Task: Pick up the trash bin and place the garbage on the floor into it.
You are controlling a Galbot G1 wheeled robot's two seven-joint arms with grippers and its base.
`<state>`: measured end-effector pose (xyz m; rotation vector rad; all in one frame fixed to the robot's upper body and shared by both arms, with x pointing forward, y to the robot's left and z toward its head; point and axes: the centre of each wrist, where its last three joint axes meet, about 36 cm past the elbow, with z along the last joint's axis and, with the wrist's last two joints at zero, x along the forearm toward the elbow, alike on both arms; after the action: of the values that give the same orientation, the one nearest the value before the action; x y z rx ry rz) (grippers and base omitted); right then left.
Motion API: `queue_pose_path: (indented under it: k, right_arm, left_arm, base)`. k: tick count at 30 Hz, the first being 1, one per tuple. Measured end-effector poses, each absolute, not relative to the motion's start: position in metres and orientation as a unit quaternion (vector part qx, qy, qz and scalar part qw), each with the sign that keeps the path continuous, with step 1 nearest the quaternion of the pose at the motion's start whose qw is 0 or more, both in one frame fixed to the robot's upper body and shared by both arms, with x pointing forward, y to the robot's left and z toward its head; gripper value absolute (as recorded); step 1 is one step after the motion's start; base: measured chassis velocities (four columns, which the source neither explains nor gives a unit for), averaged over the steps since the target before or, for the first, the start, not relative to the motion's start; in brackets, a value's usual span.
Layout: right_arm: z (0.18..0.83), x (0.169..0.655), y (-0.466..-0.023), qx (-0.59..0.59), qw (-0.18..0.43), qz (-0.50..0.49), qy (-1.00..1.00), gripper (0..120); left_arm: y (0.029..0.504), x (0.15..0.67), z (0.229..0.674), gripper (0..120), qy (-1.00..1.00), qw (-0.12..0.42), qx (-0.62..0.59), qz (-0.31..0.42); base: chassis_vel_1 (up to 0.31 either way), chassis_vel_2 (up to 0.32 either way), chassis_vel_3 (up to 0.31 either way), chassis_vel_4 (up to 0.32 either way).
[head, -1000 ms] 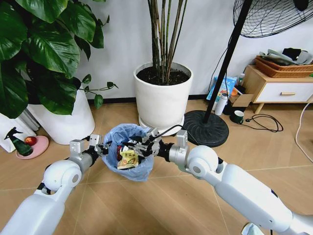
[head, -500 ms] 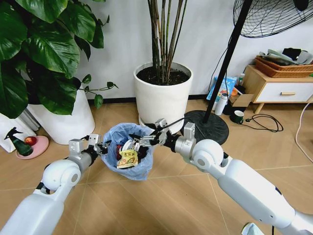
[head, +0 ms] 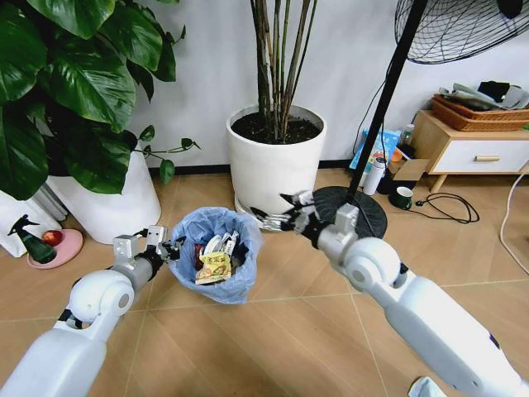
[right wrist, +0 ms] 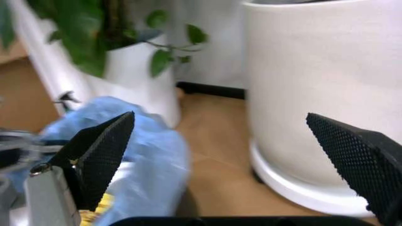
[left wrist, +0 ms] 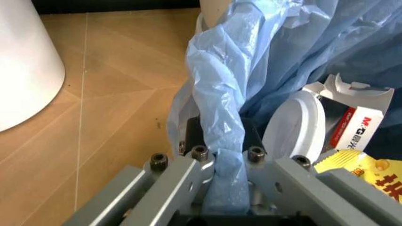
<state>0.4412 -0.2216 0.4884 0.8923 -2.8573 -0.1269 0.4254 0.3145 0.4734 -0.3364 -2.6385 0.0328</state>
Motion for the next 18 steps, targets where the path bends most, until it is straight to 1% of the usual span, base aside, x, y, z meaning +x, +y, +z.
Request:
queue_pose_path:
  k: [5,7,9,12,18]
  right_arm:
    - [0.482,0.432,-0.241,0.243,0.071,-0.025,-0.967,100]
    - [0.479,0.426,-0.252,0.203,0.069,-0.015,-0.977,100]
    - [0.478,0.424,-0.255,0.192,0.068,-0.013,-0.979,100]
    - [0.473,0.407,-0.269,0.158,0.068,-0.009,-0.985,100]
    - [0.467,0.388,-0.276,0.134,0.07,-0.006,-0.989,100]
  left_arm:
    - [0.313,0.425,0.473,0,-0.963,0.237,-0.124,0.013]
    - [0.313,0.424,0.474,0,-0.964,0.236,-0.124,0.013]
    - [0.313,0.423,0.474,0,-0.964,0.236,-0.124,0.013]
    - [0.313,0.423,0.474,0,-0.964,0.235,-0.123,0.014]
    - [0.313,0.419,0.475,0,-0.964,0.234,-0.122,0.015]
  base:
    - [0.0,0.0,0.0,0.0]
    - [0.0,0.0,0.0,0.0]
    - [0.0,0.0,0.0,0.0]
    - [0.0,0.0,0.0,0.0]
    - [0.0,0.0,0.0,0.0]
